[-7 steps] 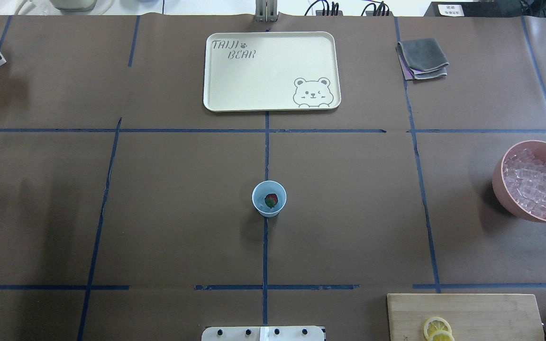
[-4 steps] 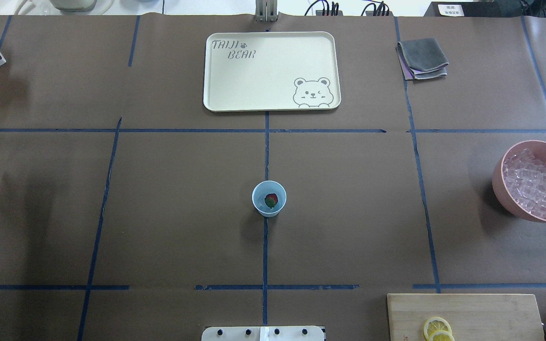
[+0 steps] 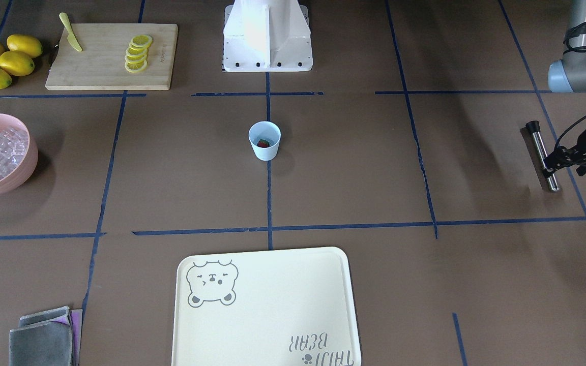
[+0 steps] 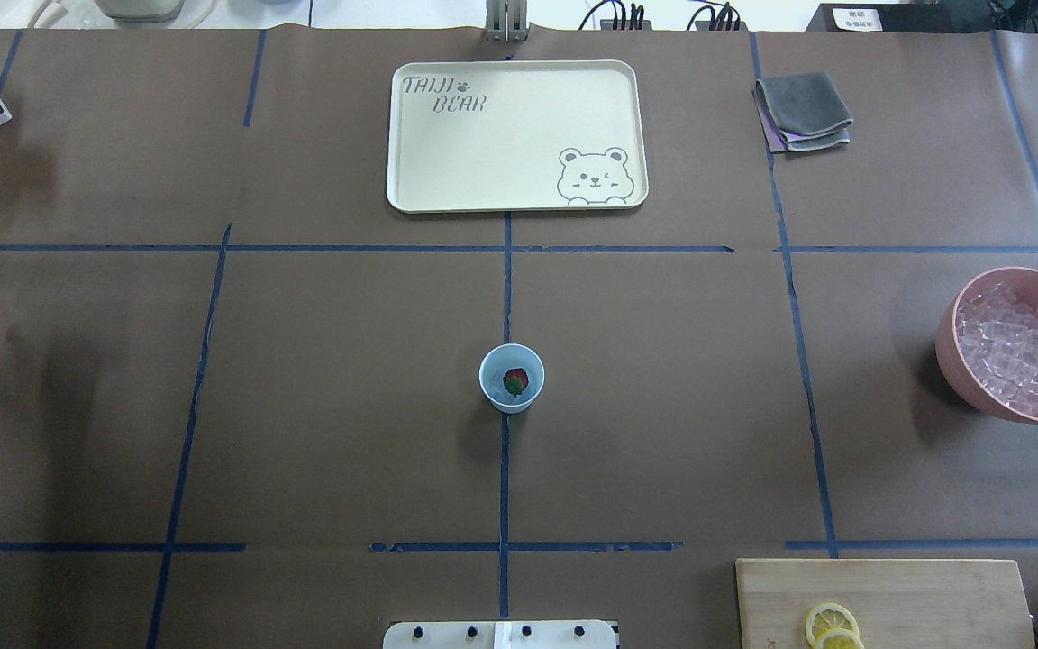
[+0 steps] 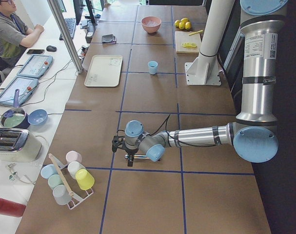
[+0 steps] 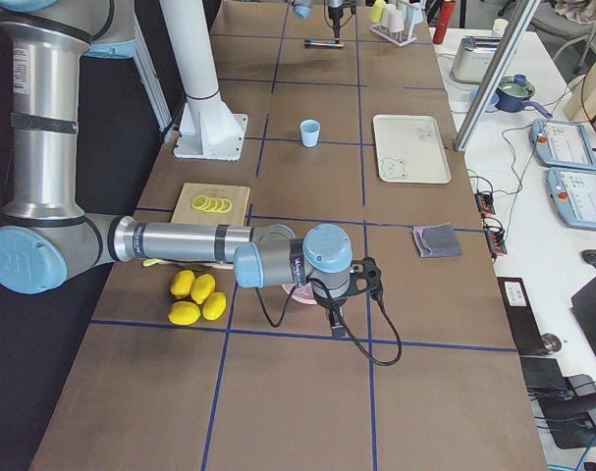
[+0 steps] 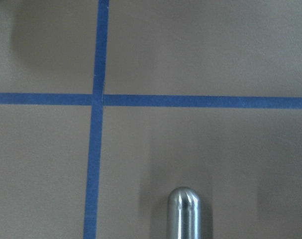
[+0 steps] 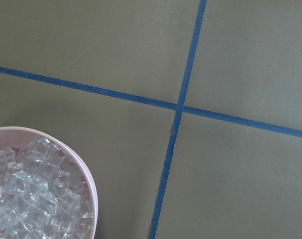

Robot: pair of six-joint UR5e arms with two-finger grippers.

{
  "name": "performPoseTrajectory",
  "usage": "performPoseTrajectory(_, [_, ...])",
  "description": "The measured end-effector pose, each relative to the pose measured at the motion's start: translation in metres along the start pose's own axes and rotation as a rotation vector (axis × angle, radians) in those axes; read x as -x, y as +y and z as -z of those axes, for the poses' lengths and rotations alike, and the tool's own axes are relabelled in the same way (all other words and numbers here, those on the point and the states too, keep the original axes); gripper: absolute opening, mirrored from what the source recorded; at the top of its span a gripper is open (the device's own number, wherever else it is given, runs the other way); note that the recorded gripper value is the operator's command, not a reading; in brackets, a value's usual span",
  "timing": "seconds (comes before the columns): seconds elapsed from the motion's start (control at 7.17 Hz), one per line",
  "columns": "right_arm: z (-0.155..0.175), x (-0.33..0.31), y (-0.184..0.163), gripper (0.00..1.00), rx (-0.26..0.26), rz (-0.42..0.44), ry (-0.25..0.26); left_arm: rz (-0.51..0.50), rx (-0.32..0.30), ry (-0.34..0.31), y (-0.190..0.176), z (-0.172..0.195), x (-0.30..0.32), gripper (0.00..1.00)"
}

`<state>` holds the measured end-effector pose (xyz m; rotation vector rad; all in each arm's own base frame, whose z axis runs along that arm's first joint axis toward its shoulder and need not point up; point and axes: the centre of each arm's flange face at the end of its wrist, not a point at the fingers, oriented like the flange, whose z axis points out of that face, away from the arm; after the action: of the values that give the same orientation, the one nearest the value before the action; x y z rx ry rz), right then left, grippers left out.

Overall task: Mash ice and strawberries in cup
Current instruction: 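Grasp the metal pestle upright with the left gripper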

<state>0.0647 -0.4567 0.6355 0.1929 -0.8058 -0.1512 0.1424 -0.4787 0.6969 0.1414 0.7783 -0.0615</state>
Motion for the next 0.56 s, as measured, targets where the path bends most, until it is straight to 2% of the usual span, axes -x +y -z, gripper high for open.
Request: performPoseTrajectory(0.56, [-0.0001,-0.0002,0.0000,0.99,0.000,0.000,0.000,-0.018,0.020,0.002,0.0059,-0.0085,-0.0080,1.00])
